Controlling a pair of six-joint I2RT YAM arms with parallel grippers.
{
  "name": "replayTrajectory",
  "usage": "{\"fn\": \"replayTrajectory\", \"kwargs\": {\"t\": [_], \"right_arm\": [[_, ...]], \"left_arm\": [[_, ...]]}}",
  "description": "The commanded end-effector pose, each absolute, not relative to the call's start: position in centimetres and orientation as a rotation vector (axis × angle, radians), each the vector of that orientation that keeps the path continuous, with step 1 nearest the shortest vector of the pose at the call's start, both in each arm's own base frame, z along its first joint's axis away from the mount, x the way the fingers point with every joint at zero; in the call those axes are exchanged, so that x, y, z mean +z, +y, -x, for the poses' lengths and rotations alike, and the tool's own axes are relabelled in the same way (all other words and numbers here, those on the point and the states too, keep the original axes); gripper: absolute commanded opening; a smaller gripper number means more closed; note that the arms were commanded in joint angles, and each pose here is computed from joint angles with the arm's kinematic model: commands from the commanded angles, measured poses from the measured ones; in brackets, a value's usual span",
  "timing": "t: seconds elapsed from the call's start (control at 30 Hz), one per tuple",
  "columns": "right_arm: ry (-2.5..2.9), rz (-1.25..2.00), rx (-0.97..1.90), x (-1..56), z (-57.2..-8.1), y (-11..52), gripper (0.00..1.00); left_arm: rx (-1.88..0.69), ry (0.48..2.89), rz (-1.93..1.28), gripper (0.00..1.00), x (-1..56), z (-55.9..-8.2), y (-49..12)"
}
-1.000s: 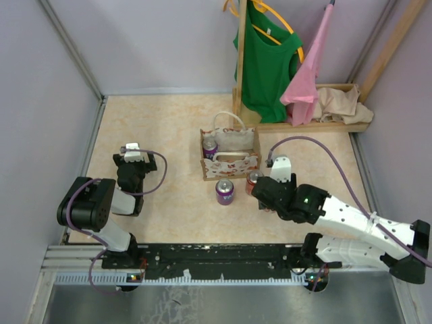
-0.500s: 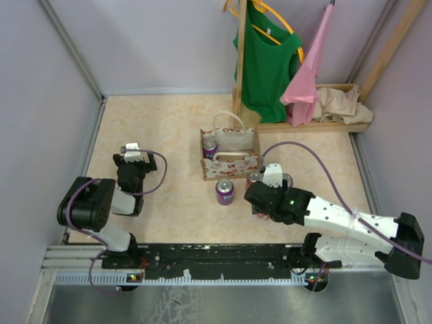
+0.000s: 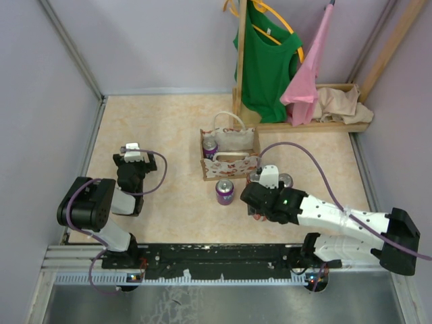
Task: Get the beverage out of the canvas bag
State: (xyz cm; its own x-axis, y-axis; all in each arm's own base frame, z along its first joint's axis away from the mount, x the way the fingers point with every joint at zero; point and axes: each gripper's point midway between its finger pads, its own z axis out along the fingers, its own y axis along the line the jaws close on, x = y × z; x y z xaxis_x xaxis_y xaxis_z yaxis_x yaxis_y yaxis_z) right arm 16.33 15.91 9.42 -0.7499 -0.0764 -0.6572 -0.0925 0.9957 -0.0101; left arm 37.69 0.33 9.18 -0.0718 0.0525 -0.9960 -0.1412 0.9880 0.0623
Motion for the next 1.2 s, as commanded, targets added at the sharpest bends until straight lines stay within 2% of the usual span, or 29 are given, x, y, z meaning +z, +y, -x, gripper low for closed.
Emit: {"fn": "replayTrajectory", "kwargs": {"t": [0.0,0.07,0.13,0.27,0.47,0.7,1.0,1.17], "right_arm": [[2.371,0.032,0.048,10.4,-17.0,15.9,0.75],[2.367,0.024,0.028,10.6,-17.0,15.6,0.9],[2.362,0.021,0.022,11.0,-17.1,15.5,0.98],[2.348,0.033,0.023,11.8,-17.4,15.7,0.99],[2.224,0.115,0.046,18.0,-19.4,16.9,0.91],[2.006,0.112,0.005,27.4,-22.6,16.5,0.9],[1.827,0.04,0.179,34.5,-31.2,18.7,0.78],[1.832,0.09,0.212,35.4,-35.6,21.0,0.69]], "left_arm": [[0.154,1.606,0.088,1.0,9.7,-37.7,0.4],[0.153,1.606,0.088,1.0,9.7,-37.7,0.4],[0.153,1.606,0.087,1.0,9.7,-37.7,0.4],[0.153,1.606,0.086,1.0,9.7,-37.7,0.4],[0.153,1.606,0.087,1.0,9.7,-37.7,0.4],[0.153,1.607,0.086,1.0,9.7,-37.7,0.4],[0.153,1.606,0.085,1.0,9.7,-37.7,0.4],[0.154,1.607,0.087,1.0,9.7,-37.7,0.4]]}}
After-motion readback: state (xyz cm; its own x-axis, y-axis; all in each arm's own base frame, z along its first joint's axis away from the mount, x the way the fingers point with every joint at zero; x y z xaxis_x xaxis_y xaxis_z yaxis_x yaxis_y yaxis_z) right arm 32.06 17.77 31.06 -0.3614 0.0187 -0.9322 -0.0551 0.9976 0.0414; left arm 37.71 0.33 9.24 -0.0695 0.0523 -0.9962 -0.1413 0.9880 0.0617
